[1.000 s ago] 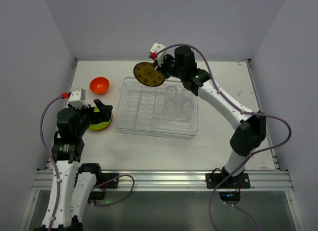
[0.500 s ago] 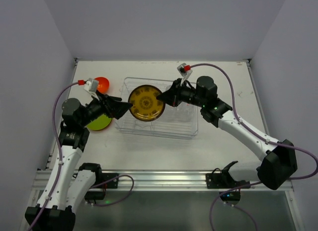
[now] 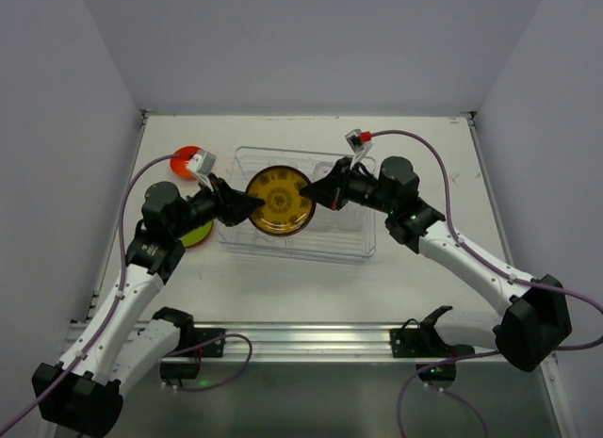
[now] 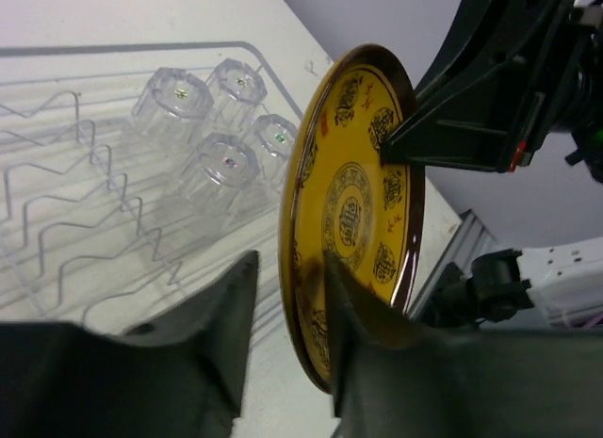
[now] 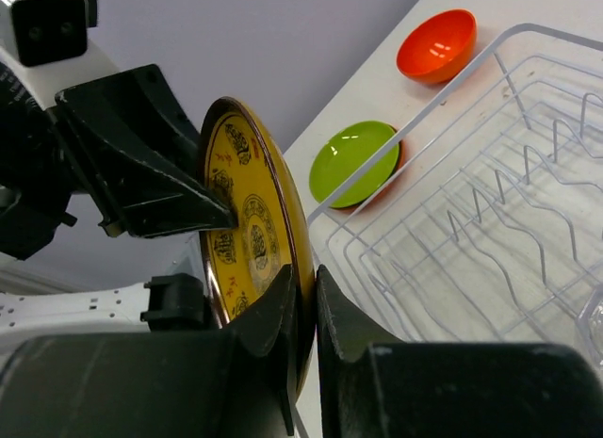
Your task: Unload the mixed dishes from the dish rack
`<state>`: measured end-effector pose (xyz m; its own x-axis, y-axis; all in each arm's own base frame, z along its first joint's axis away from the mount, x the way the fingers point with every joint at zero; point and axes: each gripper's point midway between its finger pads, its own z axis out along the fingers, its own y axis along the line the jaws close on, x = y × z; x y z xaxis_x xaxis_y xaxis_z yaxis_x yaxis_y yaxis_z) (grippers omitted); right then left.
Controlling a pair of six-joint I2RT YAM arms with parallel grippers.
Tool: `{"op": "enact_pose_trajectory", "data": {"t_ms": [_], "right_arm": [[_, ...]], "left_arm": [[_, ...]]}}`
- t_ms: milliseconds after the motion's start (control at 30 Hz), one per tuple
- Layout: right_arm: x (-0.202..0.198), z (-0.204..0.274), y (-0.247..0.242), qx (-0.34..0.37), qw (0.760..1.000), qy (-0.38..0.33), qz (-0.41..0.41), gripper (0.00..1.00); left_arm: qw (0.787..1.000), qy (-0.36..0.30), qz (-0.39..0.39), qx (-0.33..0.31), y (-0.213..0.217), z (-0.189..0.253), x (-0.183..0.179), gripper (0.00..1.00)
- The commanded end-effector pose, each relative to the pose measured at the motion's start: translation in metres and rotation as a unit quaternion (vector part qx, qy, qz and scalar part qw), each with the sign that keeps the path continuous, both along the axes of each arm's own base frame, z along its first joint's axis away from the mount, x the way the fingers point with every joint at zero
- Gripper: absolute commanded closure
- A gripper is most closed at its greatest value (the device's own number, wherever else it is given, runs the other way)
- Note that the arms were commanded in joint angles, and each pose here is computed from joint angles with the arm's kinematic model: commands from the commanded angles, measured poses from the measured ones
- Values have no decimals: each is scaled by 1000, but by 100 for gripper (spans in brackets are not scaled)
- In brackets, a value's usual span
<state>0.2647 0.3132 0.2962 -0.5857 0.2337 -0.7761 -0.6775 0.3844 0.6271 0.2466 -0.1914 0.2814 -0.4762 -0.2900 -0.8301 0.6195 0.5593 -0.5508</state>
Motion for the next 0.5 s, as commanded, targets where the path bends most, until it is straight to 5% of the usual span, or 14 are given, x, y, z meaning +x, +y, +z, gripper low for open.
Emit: {"op": "enact_pose_trajectory", "data": {"t_ms": [0, 67, 167, 233, 467], "right_arm": [[-6, 24, 0, 36, 999, -29, 10, 100], [-5, 18, 1, 34, 999, -26, 12, 100], [-6, 10, -2, 38, 999, -27, 4, 92], [-1, -1, -8, 29, 999, -18, -23, 2], [22, -29, -73, -47, 983, -19, -174, 1]], "left_arm": [[999, -26, 15, 17, -4, 7, 7, 77], [999, -29, 22, 18, -6, 8, 7, 100], [997, 3, 69, 32, 6, -4, 13, 100], [987, 21, 152, 48, 28, -9, 29, 100], [895, 127, 412, 115, 142, -39, 53, 100]]}}
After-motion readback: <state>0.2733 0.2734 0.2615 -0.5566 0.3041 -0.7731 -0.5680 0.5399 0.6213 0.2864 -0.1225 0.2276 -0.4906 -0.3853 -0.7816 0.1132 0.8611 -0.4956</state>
